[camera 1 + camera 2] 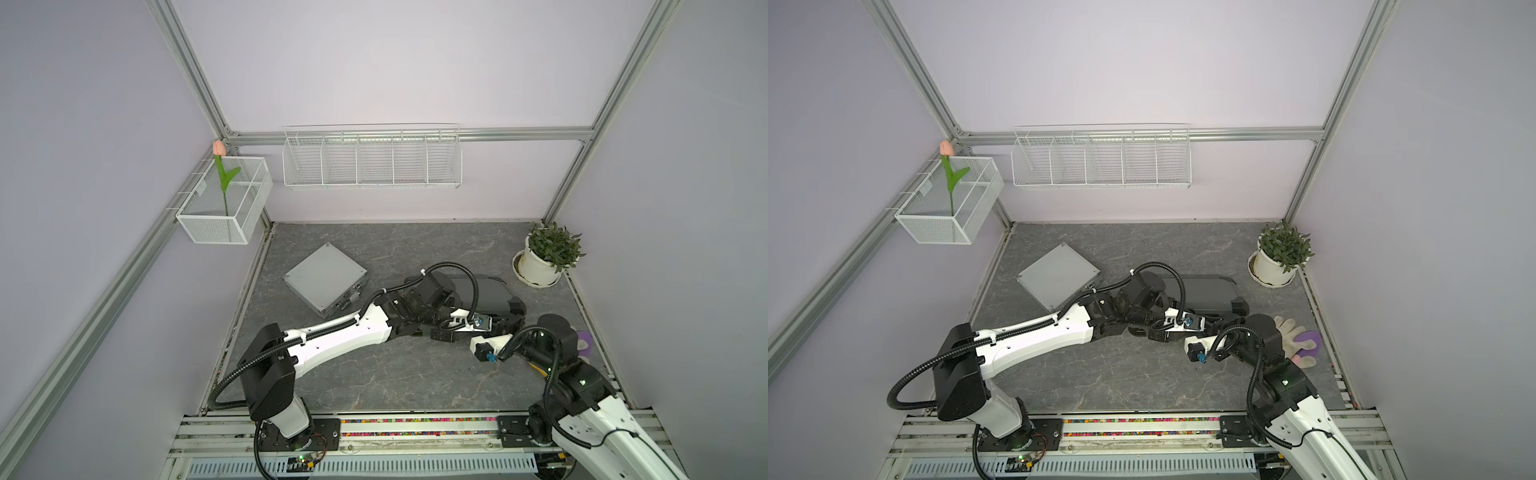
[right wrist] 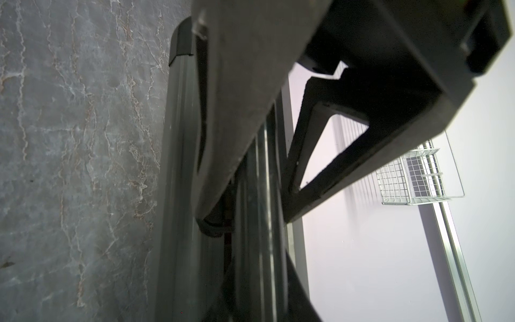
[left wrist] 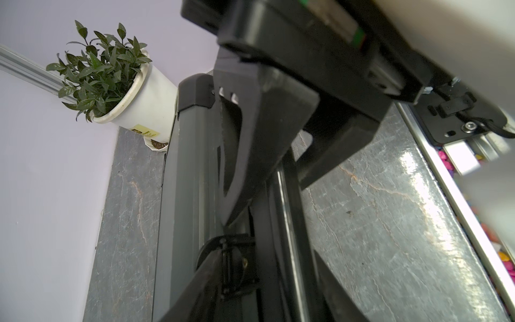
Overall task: Open the poker set cases
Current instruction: Place the poker set case at the center of the board.
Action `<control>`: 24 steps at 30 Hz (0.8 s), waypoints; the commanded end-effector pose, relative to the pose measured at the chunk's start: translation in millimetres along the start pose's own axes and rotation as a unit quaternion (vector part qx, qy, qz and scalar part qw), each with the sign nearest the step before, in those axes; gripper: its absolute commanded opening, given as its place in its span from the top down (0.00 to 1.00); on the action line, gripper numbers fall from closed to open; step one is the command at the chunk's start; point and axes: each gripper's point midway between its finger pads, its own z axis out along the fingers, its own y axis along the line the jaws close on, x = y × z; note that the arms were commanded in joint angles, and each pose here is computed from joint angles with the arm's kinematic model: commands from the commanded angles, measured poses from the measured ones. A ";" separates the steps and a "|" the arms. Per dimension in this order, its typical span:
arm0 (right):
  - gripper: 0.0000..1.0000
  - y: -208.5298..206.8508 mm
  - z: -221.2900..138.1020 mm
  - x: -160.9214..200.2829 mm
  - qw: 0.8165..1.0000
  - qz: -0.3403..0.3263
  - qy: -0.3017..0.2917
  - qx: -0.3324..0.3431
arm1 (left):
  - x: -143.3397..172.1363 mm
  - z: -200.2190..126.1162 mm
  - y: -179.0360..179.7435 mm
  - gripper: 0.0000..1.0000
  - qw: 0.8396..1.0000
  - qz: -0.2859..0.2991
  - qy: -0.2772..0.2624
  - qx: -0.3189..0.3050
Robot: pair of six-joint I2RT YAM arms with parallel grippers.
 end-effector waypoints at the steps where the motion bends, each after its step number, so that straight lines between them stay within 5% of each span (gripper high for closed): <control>1: 0.93 -94.0 -34.5 -54.5 0.979 -0.072 -0.089 0.169 | -10.9 -10.1 13.0 0.43 1.000 -0.005 -0.018 -0.019; 10: 0.93 -67.3 -29.7 -49.6 0.987 -0.049 -0.090 0.120 | -37.5 -62.1 35.7 0.20 0.993 -0.025 -0.080 -0.081; 17: 0.93 -32.6 -30.7 -43.6 0.995 0.000 -0.087 0.056 | -39.4 -100.6 33.2 0.19 0.988 -0.046 -0.093 -0.111; 24: 0.93 14.7 -29.0 -35.8 0.995 0.052 -0.085 -0.016 | -13.6 -116.2 59.6 0.21 0.968 -0.128 -0.076 -0.201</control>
